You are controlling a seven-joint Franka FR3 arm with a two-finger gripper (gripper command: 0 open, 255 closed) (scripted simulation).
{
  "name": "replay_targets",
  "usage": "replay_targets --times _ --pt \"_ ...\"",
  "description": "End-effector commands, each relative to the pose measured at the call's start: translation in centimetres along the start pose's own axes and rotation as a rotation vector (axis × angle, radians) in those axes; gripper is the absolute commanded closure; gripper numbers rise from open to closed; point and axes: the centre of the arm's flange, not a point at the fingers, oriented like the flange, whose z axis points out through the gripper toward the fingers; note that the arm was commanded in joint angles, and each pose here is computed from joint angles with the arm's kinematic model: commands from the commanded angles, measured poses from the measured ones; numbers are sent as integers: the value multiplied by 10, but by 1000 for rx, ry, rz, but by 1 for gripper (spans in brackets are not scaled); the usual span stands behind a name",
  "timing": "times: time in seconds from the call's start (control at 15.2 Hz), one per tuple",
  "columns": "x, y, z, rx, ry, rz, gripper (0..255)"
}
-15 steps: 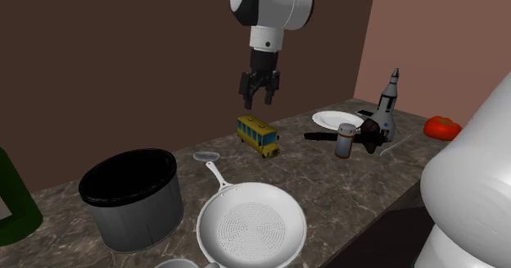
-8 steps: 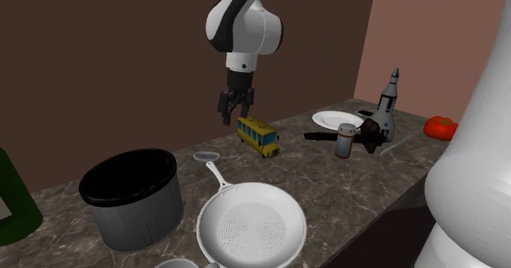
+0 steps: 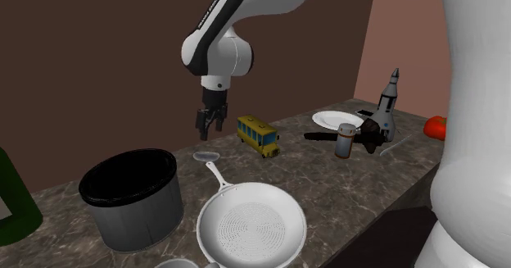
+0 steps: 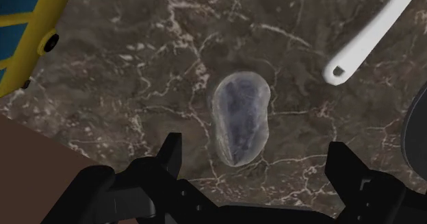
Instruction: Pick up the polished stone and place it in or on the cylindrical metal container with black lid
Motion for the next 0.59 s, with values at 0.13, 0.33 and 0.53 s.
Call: replay_targets --times 0.13,0.33,0.53 --pt "9 -5 23 5 1 -28 0" --pt "9 -5 39 5 1 -28 0" --pt "9 -5 52 5 1 -28 0"
